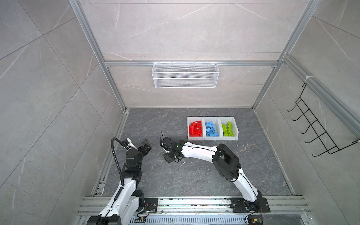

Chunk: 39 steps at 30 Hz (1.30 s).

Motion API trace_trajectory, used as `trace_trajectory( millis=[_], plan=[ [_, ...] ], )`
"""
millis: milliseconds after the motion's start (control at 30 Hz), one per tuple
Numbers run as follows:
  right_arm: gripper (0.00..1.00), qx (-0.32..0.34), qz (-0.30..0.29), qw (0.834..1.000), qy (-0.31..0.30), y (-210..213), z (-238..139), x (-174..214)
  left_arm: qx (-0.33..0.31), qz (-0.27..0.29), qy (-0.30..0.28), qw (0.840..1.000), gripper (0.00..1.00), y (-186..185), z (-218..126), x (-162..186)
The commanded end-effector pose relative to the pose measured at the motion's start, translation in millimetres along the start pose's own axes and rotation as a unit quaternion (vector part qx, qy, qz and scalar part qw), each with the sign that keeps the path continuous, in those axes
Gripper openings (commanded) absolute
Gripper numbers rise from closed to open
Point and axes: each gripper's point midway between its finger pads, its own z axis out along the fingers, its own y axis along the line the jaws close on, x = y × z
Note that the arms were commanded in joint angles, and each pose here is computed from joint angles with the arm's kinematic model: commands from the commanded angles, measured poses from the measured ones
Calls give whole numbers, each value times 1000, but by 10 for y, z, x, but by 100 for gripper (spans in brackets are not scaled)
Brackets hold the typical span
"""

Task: Sort the legos into containers by color
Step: 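Move the right gripper to the last lime-green brick and grasp it, then carry the last lime-green brick into the green compartment and release it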

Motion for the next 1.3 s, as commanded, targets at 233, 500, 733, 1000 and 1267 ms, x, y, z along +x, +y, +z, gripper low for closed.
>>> trace_trajectory(
  millis=[233,500,733,1000,1267],
  plan=[
    [25,-66,79,994,-47,-225,-420,-66,36,4,-8,999,100,-174,-3,-110],
    [24,-70,157,979,-108,-1136,-1329,-63,63,24,11,998,100,-295,48,-66],
    [22,-19,282,943,-174,-2567,-2100,256,83,30,24,996,100,-369,92,-16],
    [22,73,383,904,-175,-3622,-2327,725,76,39,24,996,100,-343,100,-12],
    [22,138,396,898,-131,-4016,-2174,985,60,53,28,996,100,-295,117,-7]
  ],
)
